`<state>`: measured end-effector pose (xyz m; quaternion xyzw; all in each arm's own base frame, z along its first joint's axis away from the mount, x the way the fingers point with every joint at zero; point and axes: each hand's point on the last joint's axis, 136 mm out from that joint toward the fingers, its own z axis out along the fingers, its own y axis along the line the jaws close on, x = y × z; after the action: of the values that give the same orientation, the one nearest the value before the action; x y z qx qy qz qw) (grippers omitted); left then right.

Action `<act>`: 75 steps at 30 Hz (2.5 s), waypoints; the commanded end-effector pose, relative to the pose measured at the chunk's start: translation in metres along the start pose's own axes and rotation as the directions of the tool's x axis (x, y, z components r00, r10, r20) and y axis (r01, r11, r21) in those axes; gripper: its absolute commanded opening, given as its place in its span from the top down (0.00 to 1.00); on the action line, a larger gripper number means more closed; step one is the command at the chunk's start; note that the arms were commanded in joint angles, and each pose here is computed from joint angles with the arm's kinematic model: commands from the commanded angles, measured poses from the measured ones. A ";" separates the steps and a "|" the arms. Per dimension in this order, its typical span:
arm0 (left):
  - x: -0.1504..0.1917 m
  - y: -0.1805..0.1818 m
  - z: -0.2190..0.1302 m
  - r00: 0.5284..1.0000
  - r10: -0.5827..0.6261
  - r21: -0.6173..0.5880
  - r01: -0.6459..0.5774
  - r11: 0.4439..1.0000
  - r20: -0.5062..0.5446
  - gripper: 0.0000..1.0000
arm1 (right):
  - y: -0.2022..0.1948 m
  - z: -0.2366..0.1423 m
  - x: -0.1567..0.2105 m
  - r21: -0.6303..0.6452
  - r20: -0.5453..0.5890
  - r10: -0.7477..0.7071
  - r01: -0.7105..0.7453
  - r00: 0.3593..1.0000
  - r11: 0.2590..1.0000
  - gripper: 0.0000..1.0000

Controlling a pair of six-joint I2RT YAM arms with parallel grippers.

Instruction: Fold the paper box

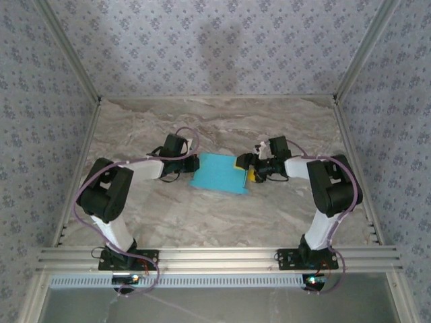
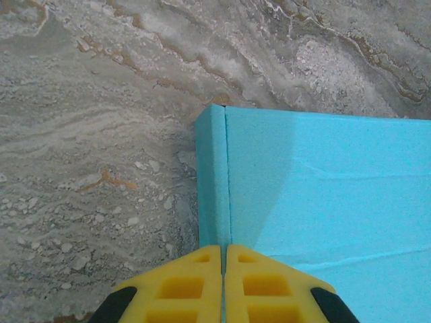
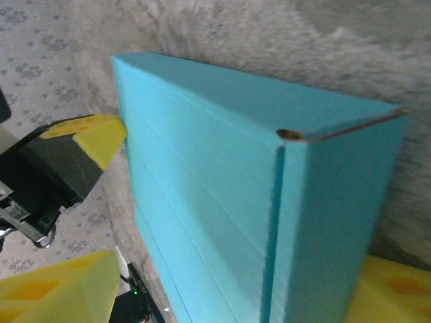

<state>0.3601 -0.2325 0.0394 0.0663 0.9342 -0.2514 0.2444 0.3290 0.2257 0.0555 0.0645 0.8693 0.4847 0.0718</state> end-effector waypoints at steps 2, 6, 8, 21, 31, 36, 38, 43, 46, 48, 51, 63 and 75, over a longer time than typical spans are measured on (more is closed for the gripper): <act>0.101 0.075 0.009 0.948 -0.102 -0.275 0.016 0.961 -0.302 0.93 | 0.010 0.005 0.013 -0.046 -0.023 0.006 -0.007 1.000 0.999 0.21; 0.093 0.068 0.005 0.954 -0.107 -0.259 0.033 0.965 -0.279 0.92 | 0.002 -0.005 0.006 0.017 0.031 0.049 -0.050 0.998 0.999 0.30; 0.084 0.062 0.000 0.962 -0.104 -0.247 0.039 0.968 -0.254 0.90 | -0.001 -0.008 0.004 0.031 0.044 0.073 -0.074 0.996 0.997 0.39; -0.013 -0.009 -0.108 0.977 0.177 -0.167 -0.155 0.974 0.122 0.49 | 0.008 -0.036 0.000 0.028 0.113 0.228 -0.233 0.967 0.972 0.64; -0.037 -0.083 -0.179 0.806 0.531 -0.079 -0.530 0.844 0.260 0.18 | 0.009 -0.041 0.006 -0.010 0.095 0.299 -0.299 0.950 0.954 0.73; 0.002 -0.131 -0.160 0.308 0.913 -0.248 -0.894 0.374 0.267 0.07 | 0.010 -0.045 0.006 -0.050 0.094 0.343 -0.339 0.935 0.939 0.76; 0.016 -0.135 -0.148 0.164 0.954 -0.260 -0.938 0.229 0.252 0.06 | 0.014 -0.048 0.005 -0.060 0.093 0.342 -0.338 0.935 0.939 0.76; 0.041 -0.130 -0.114 -0.046 0.982 -0.249 -0.968 0.002 0.184 0.05 | 0.019 -0.051 0.009 -0.087 0.077 0.358 -0.351 0.931 0.932 0.76; 0.042 -0.124 -0.093 -0.099 0.985 -0.287 -0.956 -0.054 0.144 0.05 | 0.019 -0.050 0.010 -0.097 0.067 0.364 -0.356 0.929 0.929 0.75; 0.037 -0.122 -0.081 -0.113 0.986 -0.328 -0.942 -0.066 0.126 0.07 | 0.020 -0.050 0.010 -0.109 0.061 0.367 -0.359 0.928 0.927 0.75; 0.039 -0.120 -0.062 -0.154 0.984 -0.335 -0.935 -0.116 0.090 0.10 | 0.023 -0.050 0.008 -0.130 0.058 0.375 -0.366 0.925 0.922 0.75; 0.007 -0.117 -0.040 -0.285 0.950 -0.531 -0.789 -0.309 -0.128 0.39 | 0.039 -0.056 0.010 -0.166 0.043 0.394 -0.382 0.918 0.909 0.72; -0.002 -0.130 -0.069 -0.286 0.942 -0.475 -0.813 -0.336 -0.177 0.68 | 0.049 -0.067 0.014 -0.171 0.046 0.398 -0.385 0.916 0.907 0.49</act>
<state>0.3045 -0.3091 0.1246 0.6821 0.4840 0.2491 0.4883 0.3115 0.1984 0.1200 0.2575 0.7973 0.5457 0.0168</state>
